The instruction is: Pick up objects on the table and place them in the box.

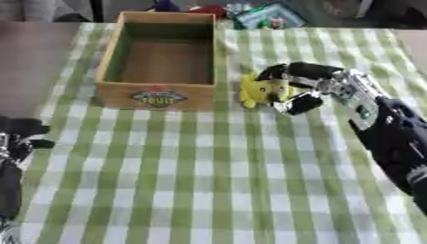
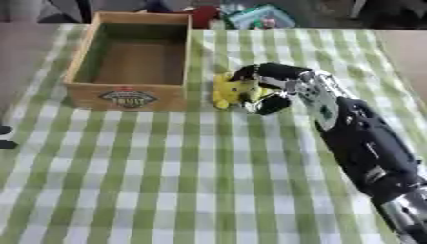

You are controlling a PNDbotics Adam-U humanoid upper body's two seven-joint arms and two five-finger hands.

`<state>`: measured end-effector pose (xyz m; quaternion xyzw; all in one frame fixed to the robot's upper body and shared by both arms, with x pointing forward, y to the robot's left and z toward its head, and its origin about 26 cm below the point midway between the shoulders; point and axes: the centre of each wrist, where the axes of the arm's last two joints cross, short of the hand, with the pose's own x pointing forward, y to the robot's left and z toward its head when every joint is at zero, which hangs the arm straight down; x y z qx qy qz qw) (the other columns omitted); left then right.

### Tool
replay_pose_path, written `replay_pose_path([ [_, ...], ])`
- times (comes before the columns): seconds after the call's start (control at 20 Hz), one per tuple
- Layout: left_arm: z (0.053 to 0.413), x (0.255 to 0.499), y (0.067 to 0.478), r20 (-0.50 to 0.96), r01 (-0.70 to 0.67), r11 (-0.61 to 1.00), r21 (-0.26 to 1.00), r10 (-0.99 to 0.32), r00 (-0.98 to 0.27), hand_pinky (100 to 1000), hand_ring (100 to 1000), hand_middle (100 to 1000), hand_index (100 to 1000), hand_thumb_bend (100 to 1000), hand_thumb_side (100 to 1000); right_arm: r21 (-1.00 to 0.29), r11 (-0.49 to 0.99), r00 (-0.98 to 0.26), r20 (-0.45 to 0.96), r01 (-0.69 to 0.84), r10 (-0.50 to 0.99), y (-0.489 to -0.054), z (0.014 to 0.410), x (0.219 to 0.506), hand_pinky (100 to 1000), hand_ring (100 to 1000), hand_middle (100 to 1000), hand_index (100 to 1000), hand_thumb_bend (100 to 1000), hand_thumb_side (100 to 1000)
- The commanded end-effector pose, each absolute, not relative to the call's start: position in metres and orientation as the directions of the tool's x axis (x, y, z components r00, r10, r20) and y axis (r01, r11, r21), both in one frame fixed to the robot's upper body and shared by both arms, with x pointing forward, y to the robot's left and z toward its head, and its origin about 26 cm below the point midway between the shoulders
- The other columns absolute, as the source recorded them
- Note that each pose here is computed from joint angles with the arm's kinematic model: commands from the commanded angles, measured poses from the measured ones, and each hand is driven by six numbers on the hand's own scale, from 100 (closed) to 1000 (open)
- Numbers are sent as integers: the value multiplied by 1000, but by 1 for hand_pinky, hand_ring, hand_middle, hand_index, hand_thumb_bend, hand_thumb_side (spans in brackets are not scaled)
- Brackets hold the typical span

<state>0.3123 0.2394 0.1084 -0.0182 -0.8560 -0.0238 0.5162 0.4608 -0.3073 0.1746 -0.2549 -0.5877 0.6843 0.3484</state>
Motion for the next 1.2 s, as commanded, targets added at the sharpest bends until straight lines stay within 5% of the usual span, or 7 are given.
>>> replay_pose_path([
  [0.05,114,313,240,876,61,998,31,2,-482,550,644,581,516,100,709,-994,-59,-614,12,-95,790,-313,182,459,403,355,456,542,100,266],
  [0.15,114,313,240,877,61,998,30,3,-481,550,644,581,515,100,710,-1000,-20,-616,-9,-11,788,-312,185,459,302,244,353,438,100,241],
  [0.3,114,313,240,877,61,998,30,3,-481,550,644,581,515,100,709,-995,42,-618,-25,94,786,-312,186,458,259,200,308,398,100,225],
  [0.75,113,312,240,879,68,997,33,3,-477,551,645,581,515,100,708,-942,205,-673,-27,264,739,-304,239,452,231,180,286,385,100,198],
  [1.2,114,313,233,878,114,993,42,17,-478,551,645,581,515,100,705,-909,316,-748,7,272,663,-275,287,456,234,180,285,385,100,204],
])
